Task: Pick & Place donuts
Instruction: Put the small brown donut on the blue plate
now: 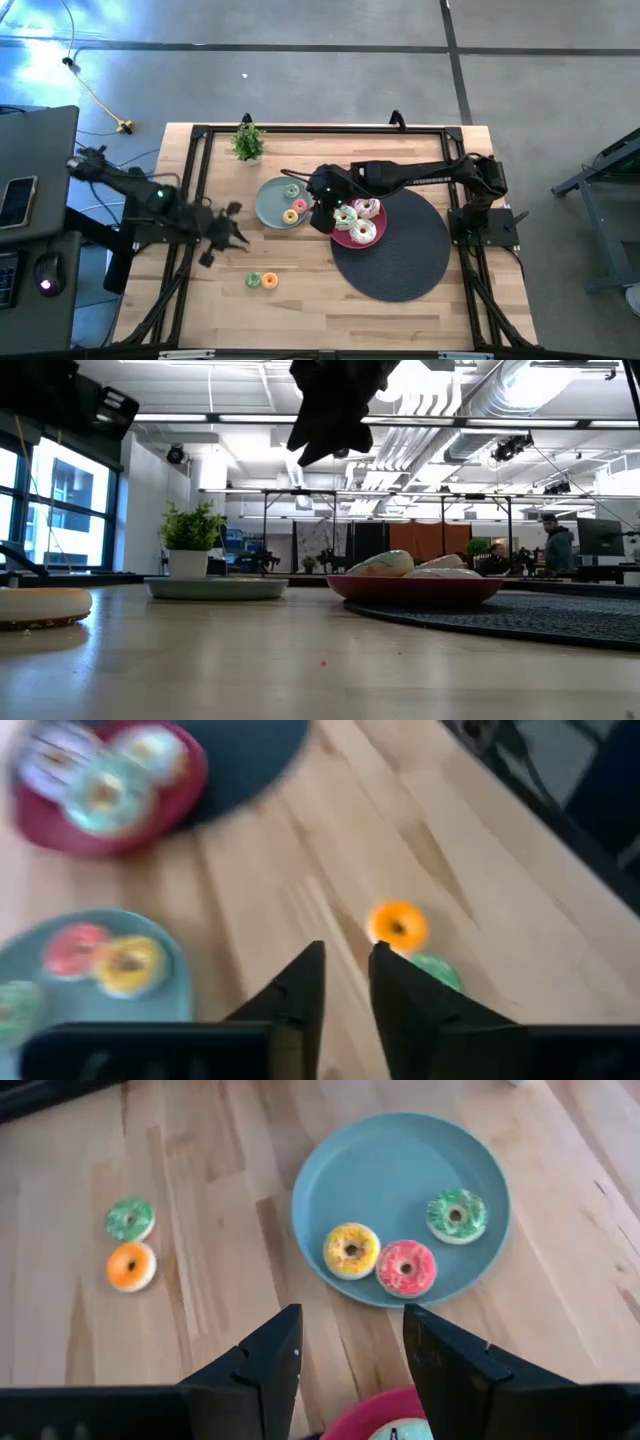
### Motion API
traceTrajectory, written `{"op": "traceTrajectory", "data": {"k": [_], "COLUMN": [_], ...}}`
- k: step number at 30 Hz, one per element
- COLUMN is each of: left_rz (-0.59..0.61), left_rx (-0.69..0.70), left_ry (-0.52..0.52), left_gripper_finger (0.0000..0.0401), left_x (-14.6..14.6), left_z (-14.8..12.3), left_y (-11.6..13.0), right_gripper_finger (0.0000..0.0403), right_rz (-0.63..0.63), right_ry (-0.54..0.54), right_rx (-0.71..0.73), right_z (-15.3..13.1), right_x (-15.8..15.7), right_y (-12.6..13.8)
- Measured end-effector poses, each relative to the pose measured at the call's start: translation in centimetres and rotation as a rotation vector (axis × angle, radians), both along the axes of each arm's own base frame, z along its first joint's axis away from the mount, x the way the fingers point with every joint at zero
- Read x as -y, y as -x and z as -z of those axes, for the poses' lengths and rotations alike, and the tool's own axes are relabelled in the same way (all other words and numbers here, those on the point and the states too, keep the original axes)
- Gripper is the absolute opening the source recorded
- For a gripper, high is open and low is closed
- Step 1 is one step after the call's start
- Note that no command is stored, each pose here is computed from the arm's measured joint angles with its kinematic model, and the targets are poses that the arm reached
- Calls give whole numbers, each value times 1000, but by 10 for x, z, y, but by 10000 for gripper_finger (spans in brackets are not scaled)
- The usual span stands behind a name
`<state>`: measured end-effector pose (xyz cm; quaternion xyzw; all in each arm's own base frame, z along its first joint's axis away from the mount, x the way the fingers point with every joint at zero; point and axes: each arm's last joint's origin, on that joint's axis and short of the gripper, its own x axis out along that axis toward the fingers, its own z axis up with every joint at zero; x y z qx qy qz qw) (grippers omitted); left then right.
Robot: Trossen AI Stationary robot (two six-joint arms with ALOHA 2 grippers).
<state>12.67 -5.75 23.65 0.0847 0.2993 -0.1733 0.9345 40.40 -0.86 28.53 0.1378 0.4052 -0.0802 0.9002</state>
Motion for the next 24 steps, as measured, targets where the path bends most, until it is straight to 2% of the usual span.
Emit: {"op": "traceTrajectory", "data": {"k": [6,8,13,18,21,24], "left_rz": [48,36,23,-21,-35,-41], "left_rx": [-139,-146,-147,-153,-128,-136], "left_ry": [-23,-31,-63,-58,-119,-177], "left_gripper_finger": [132,136,138,138,138,138], "left_x": [38,51,75,83,83,80], "left_z": [24,30,40,42,43,46], "left_y": [-13,-15,-5,9,16,19], "right_gripper_finger": [165,165,165,165,165,165], "right_rz": [-127,-188,-337,-424,-448,-459], "right_ry": [17,-3,25,37,69,22], "right_rx": [8,2,53,94,146,168], "right_z": [4,14,34,38,35,41], "right_x": [-16,-23,-54,-74,-90,-107], "right_y": [-4,-10,-27,-30,-32,-35]}}
